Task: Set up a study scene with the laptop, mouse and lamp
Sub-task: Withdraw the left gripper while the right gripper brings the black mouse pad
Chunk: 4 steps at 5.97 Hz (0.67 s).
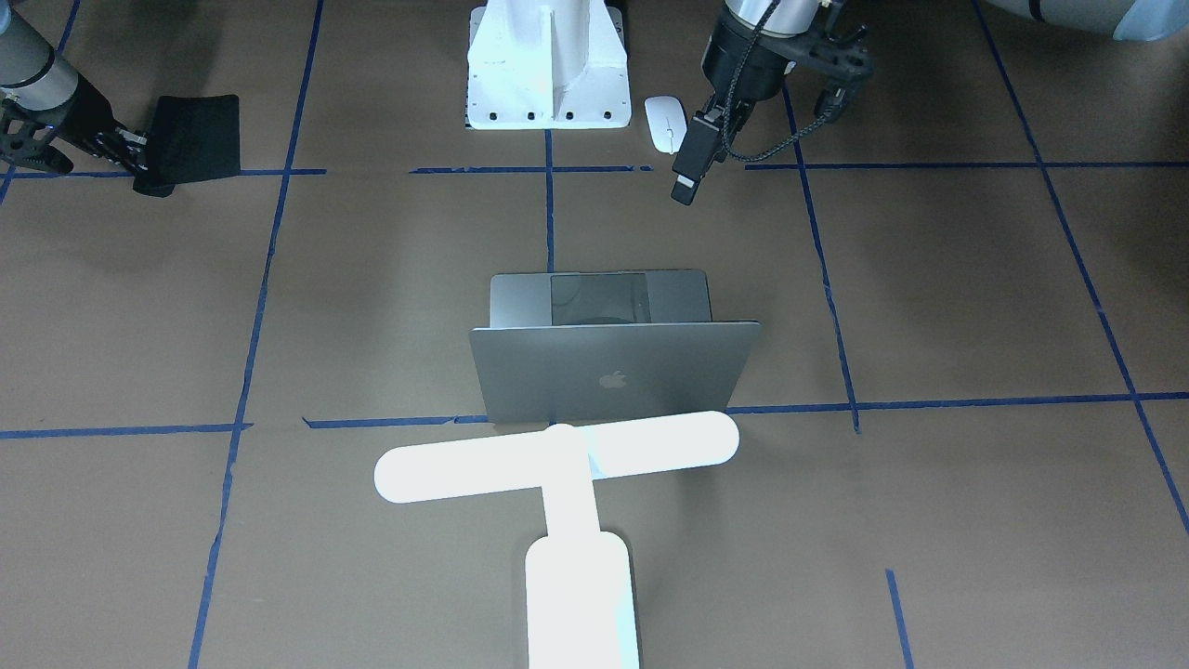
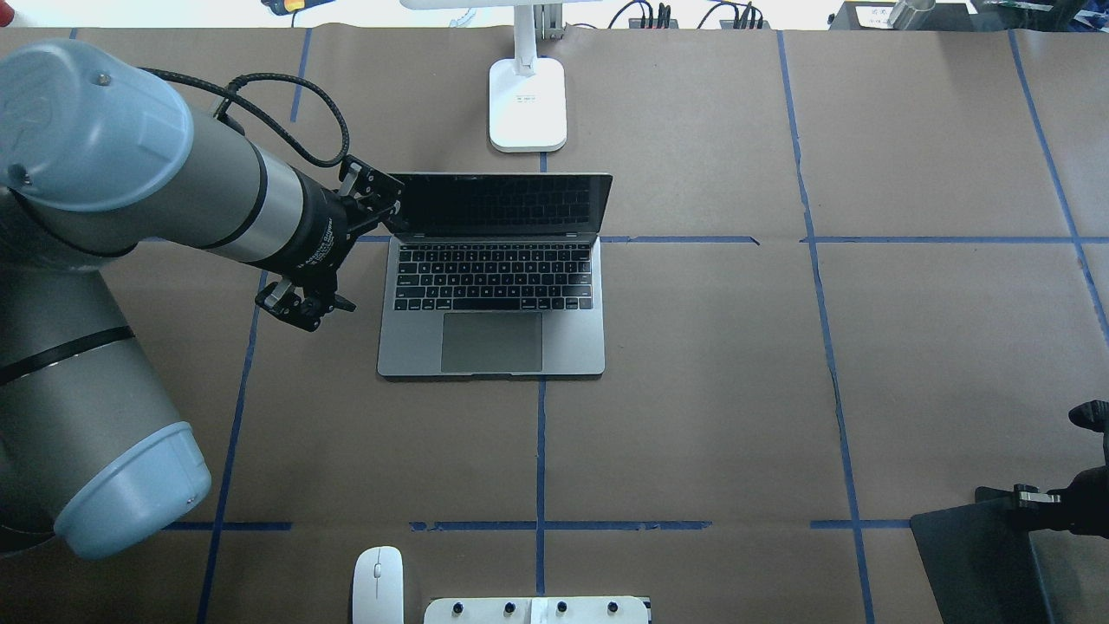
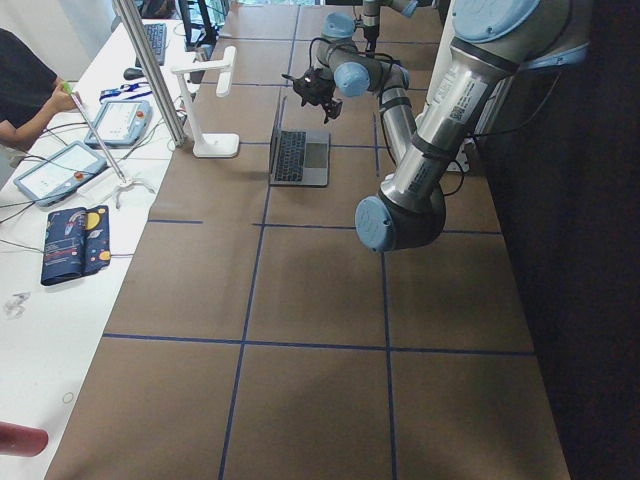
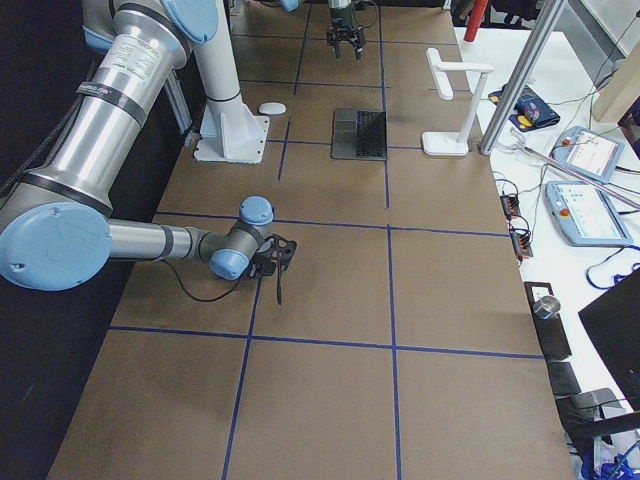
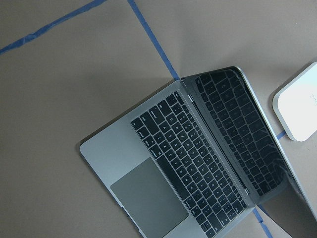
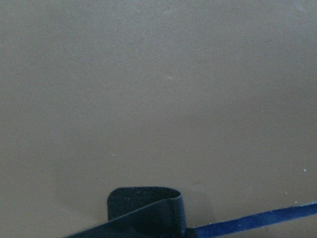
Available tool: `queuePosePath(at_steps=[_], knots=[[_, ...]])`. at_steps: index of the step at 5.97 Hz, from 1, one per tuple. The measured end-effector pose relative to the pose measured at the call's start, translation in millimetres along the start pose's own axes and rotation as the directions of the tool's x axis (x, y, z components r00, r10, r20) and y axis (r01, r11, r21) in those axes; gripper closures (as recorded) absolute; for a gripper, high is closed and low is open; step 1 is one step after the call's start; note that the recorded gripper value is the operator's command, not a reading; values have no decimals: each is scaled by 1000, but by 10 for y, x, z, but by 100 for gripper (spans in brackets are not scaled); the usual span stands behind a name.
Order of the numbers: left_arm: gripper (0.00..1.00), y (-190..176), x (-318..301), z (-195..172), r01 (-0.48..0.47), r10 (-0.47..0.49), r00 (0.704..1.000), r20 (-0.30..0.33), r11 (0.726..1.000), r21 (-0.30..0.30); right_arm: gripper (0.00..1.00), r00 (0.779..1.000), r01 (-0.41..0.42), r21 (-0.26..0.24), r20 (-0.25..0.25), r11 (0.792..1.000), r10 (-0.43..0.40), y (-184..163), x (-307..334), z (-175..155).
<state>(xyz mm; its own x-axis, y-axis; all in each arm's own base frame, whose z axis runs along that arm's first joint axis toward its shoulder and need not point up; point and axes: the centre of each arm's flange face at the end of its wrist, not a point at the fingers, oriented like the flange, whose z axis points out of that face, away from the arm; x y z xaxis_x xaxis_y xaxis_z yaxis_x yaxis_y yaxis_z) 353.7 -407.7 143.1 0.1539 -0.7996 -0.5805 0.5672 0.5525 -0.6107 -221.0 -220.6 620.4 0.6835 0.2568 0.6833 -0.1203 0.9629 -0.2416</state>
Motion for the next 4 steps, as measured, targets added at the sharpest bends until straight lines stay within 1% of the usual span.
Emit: queuePosePath(at_steps=[1, 2, 3, 4], knots=[[0, -1, -3, -1, 0, 0, 1000, 0, 1000, 0, 100, 1000, 9, 3, 21, 1000, -9, 11, -79, -49], [0, 0, -8, -13, -1, 1, 1000, -2, 1000, -1, 100, 997, 19, 18, 72, 1000, -20, 10, -293, -185], [0, 27, -25, -64, -11, 11, 1000, -9, 1000, -9, 100, 990, 21, 45, 142, 999, -27, -59, -578, -336], [0, 80, -114, -108, -43, 43, 999, -11, 999, -23, 100, 975, 22, 81, 216, 997, -39, -200, -928, -443]])
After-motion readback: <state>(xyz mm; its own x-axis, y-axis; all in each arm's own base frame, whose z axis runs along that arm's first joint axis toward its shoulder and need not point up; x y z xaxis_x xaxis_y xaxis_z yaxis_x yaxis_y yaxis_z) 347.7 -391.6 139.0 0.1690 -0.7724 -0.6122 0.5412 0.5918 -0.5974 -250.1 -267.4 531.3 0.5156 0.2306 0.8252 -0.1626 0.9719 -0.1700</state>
